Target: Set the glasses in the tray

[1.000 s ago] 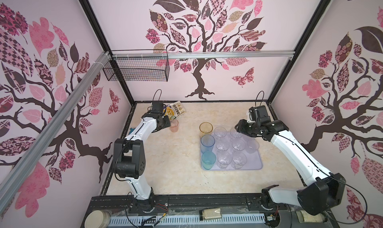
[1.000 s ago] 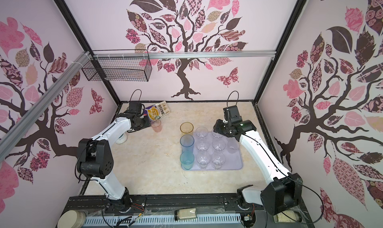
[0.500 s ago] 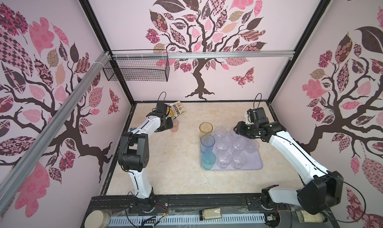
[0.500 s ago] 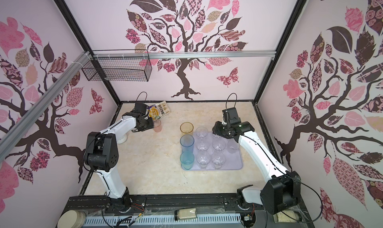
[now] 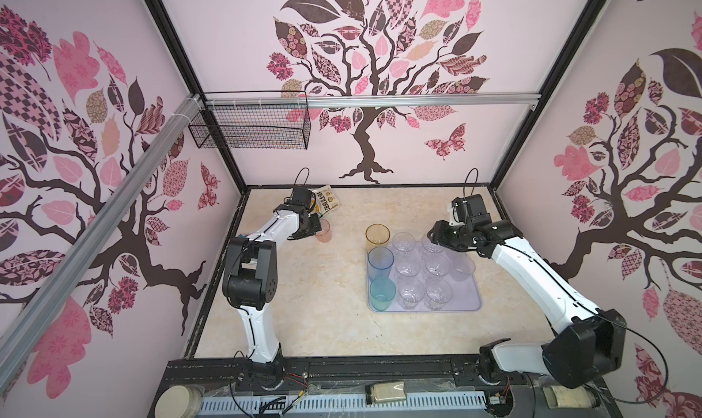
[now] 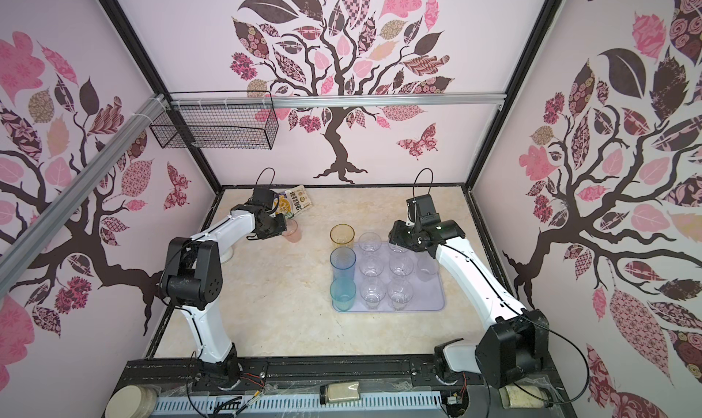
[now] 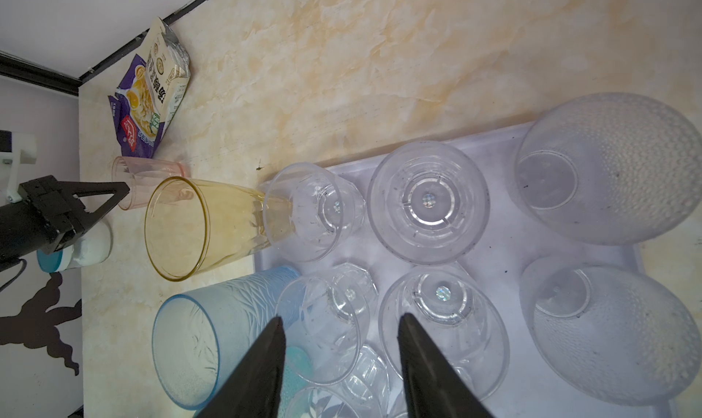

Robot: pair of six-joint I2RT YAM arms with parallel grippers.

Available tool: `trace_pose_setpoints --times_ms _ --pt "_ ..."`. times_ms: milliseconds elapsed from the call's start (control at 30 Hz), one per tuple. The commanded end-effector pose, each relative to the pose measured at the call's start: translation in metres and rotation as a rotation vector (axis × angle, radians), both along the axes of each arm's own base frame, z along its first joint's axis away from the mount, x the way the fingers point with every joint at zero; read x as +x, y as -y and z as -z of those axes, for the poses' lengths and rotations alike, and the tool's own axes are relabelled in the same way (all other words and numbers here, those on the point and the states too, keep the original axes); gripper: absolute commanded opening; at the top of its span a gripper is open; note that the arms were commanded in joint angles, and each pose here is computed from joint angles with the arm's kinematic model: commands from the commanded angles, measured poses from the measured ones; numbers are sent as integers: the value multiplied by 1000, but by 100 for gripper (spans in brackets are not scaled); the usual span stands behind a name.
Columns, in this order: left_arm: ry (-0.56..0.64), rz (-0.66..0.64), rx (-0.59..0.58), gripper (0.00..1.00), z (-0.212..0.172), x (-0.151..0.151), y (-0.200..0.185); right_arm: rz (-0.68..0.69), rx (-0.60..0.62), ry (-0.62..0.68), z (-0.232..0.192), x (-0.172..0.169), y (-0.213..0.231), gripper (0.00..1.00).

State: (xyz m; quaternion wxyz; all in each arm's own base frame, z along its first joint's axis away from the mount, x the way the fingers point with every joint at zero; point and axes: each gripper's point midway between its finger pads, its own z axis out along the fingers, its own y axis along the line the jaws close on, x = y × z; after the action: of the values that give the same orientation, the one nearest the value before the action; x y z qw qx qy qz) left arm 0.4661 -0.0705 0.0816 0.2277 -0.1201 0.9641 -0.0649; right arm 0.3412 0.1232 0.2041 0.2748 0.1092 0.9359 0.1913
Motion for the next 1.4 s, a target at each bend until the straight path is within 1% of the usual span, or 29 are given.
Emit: trace_pose_setpoints --times_ms 0,167,300,400,533,667,767,867,967,1100,1267,1367 --pt "16 1 -7 0 -16 -5 1 -11 17 9 -11 6 -5 51" --pt "36 36 -20 0 -44 -28 12 -21 35 23 -19 5 -12 51" --pt "-16 89 -26 0 -43 -65 35 -68 37 25 -21 4 -39 51" --pt "-50 123 -23 0 -40 -99 47 -132 31 29 -25 0 -73 51" --pt "-61 171 11 0 -41 -139 59 -248 32 34 -23 -13 -134 51" --pt "-96 159 8 0 -26 -167 57 -364 11 27 -18 -28 -192 51" --pt "-100 157 8 0 -20 -175 54 -442 -6 21 -10 -43 -228 51" --pt "-106 146 25 0 -14 -179 49 -492 -36 -1 5 -54 -250 50" --pt "-113 141 30 0 -2 -182 47 -512 -55 -16 18 -61 -261 49" --pt "-105 134 40 0 1 -182 44 -512 -85 -48 38 -61 -264 49" --pt "-96 134 37 7 5 -182 44 -505 -118 -57 50 -56 -265 48" --pt "-103 133 37 14 1 -185 42 -509 -128 -70 56 -54 -271 48"
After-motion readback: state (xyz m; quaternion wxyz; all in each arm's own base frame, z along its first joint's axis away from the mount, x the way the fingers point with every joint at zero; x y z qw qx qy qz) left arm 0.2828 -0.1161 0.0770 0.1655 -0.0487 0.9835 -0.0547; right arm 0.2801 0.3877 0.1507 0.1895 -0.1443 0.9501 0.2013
